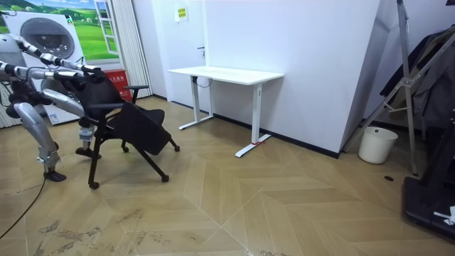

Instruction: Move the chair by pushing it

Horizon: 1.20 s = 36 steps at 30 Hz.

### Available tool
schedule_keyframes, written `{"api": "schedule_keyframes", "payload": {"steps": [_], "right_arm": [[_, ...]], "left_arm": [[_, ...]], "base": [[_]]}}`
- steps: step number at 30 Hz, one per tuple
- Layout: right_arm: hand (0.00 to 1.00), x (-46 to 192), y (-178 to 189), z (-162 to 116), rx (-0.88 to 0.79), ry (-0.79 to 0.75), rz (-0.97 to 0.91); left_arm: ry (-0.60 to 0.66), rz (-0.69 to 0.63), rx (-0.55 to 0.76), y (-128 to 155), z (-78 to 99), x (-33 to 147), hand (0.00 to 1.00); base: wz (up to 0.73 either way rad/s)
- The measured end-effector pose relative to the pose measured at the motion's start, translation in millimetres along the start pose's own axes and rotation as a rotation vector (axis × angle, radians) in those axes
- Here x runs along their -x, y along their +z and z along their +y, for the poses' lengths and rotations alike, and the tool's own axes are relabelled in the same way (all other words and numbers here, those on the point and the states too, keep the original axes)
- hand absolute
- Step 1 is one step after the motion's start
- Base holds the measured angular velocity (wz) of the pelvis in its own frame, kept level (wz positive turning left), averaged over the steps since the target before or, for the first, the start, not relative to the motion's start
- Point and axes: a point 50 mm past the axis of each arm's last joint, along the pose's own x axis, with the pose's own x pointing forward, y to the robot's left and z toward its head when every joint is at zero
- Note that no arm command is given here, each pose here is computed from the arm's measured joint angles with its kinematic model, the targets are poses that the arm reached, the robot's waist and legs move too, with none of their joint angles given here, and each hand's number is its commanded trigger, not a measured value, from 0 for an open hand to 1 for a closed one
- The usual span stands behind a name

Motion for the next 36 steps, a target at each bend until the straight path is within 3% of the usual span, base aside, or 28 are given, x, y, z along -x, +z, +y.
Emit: {"api": "schedule_keyframes", "payload": {"steps": [11, 19, 36], "right_arm": [[1.00, -2.6, 0.0, -16.0, 0.048, -0.139, -0.005], [1.00, -3.5, 4.4, -11.4, 0.064, -0.128, 0.012], [1.00, -18.8, 20.7, -26.0, 0.017, -0.171, -0.007]], "left_arm": [[0.092, -0.005, 0.003, -1.2, 13.5, -0.9, 1.00], [0.080, -0.002, 0.018, -3.7, 7.0, 0.9, 1.00], [0.139, 0.016, -0.063, -15.7, 39.8, -1.2, 1.00]], "base": [[-0.10], [-0.21], [0.23]]}}
